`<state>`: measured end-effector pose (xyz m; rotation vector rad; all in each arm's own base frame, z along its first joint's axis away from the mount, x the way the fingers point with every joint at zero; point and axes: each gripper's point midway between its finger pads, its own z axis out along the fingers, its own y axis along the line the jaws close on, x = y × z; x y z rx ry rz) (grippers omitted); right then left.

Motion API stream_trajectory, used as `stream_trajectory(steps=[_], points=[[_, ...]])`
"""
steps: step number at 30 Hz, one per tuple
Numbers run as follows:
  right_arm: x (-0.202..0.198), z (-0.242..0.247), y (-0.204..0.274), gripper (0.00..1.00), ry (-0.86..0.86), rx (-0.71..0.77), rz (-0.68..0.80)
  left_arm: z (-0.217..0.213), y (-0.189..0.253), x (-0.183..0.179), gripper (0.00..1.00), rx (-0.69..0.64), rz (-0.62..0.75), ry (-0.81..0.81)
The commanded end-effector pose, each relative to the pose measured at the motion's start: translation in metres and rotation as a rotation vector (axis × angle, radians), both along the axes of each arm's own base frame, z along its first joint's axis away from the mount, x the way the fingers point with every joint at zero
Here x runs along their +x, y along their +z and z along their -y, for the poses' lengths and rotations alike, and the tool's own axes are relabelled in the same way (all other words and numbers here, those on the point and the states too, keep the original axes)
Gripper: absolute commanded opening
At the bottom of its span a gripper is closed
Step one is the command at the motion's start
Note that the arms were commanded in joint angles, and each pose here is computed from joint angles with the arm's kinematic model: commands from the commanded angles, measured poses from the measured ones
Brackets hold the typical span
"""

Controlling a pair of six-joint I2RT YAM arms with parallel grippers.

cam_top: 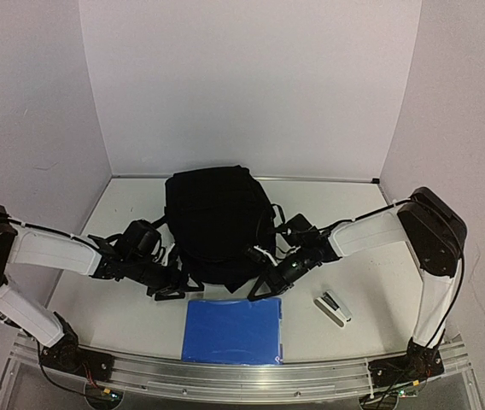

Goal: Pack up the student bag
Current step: Pick up the files from the center of the board.

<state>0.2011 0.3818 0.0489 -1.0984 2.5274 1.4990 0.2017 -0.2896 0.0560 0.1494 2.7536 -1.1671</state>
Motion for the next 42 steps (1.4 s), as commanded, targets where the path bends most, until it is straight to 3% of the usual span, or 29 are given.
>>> stream_trajectory(steps=[1, 8, 14, 18, 29, 38, 40, 42], points=[[-0.065, 0.012, 0.019, 0.00, 0.130, -0.014, -0.205, -0.003, 0.027, -0.002, 0.81, -0.063, 0.084, 0.008], [-0.058, 0.004, 0.076, 0.00, 0.133, 0.096, -0.105, -0.002, 0.078, -0.010, 0.90, -0.169, 0.204, -0.051], [-0.053, -0.002, 0.125, 0.00, 0.133, 0.184, -0.034, -0.010, 0.144, -0.011, 0.99, -0.236, 0.384, -0.072], [-0.043, -0.006, 0.149, 0.00, 0.090, 0.201, 0.027, -0.018, 0.170, -0.020, 1.00, -0.245, 0.453, -0.106], [-0.015, -0.002, 0.200, 0.00, -0.029, 0.250, 0.150, -0.016, 0.177, -0.031, 1.00, -0.272, 0.480, -0.185], [-0.013, 0.000, 0.221, 0.00, -0.025, 0.310, 0.168, 0.008, 0.173, -0.038, 1.00, -0.371, 0.404, -0.302], [-0.013, 0.001, 0.224, 0.00, -0.025, 0.321, 0.169, 0.011, 0.173, -0.039, 0.97, -0.390, 0.399, -0.315], [-0.012, 0.002, 0.228, 0.00, -0.026, 0.332, 0.173, 0.013, 0.171, -0.038, 0.87, -0.397, 0.388, -0.318]])
